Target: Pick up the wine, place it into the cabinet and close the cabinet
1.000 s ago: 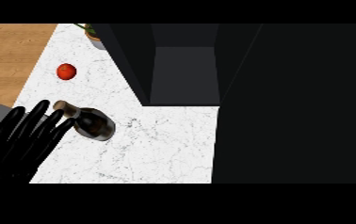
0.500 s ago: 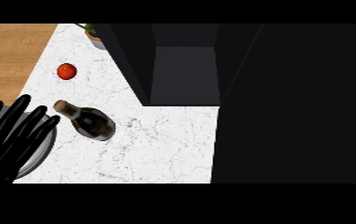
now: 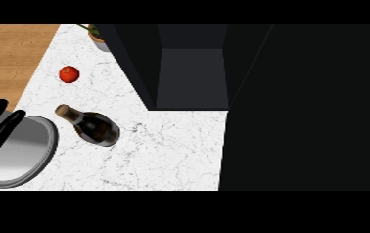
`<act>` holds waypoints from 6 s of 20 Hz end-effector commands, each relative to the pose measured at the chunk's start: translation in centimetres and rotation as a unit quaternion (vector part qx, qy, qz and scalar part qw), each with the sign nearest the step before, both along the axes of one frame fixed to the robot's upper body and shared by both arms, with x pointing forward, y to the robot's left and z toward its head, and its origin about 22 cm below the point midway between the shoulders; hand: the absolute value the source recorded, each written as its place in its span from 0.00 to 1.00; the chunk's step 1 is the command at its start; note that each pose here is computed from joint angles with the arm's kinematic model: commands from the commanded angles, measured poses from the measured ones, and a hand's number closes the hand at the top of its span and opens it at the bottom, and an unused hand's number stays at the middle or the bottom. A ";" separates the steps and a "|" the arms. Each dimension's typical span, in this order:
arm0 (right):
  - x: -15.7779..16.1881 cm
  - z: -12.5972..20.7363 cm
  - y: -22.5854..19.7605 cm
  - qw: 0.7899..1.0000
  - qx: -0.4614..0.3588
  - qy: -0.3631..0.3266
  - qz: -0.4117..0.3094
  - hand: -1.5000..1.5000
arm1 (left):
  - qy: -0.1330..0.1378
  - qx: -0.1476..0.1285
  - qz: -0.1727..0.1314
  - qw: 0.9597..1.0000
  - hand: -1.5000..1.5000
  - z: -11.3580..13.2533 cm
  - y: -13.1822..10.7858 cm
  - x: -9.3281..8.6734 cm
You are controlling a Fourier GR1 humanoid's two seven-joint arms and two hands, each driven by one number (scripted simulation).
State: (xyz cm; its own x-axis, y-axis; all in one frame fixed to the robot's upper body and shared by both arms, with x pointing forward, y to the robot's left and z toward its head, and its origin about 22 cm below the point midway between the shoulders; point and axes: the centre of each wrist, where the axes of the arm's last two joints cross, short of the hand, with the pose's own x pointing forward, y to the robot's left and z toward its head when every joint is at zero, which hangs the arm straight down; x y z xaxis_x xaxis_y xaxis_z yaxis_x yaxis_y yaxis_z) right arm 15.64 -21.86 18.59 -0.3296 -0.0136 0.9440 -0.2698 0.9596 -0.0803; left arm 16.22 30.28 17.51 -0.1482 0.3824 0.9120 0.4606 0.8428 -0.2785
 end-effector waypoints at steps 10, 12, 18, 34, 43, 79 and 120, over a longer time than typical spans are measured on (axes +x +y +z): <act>-3.1 1.3 -0.4 1.000 0.008 -0.022 0.007 0.00 | 0.004 0.010 0.045 0.999 0.00 0.8 4.9 1.6; -2.7 1.5 -0.7 1.000 0.009 -0.025 0.002 0.00 | 0.019 0.017 0.063 0.998 0.00 0.0 5.8 1.3; -3.2 2.0 0.0 0.999 0.015 -0.029 0.006 0.00 | 0.028 0.030 0.059 0.997 0.00 -0.2 6.1 4.9; -3.7 2.4 -0.1 0.999 0.020 -0.024 0.009 0.00 | 0.098 0.039 0.038 0.994 0.00 -9.6 9.4 7.6; -3.2 2.9 -0.6 1.000 0.004 -0.028 0.009 0.00 | 0.085 0.053 0.074 0.992 0.00 -13.0 8.9 8.8; -2.8 3.8 0.1 1.000 0.015 -0.021 0.015 0.00 | 0.117 0.059 0.042 0.991 0.00 -22.9 9.5 11.8; -1.7 3.3 -0.1 1.000 0.011 -0.018 -0.002 0.00 | 0.043 0.110 0.212 0.970 1.00 -28.5 2.7 8.0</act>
State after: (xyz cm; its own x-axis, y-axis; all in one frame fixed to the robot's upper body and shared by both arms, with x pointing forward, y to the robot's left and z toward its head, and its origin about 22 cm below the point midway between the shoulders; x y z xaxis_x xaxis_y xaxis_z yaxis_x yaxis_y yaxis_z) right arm 15.56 -21.73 20.89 -0.3356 0.0237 0.9417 -0.2308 0.9671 -0.1066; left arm 25.98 33.63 -10.34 -0.0865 0.1861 0.9787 0.1458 0.9742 -0.1724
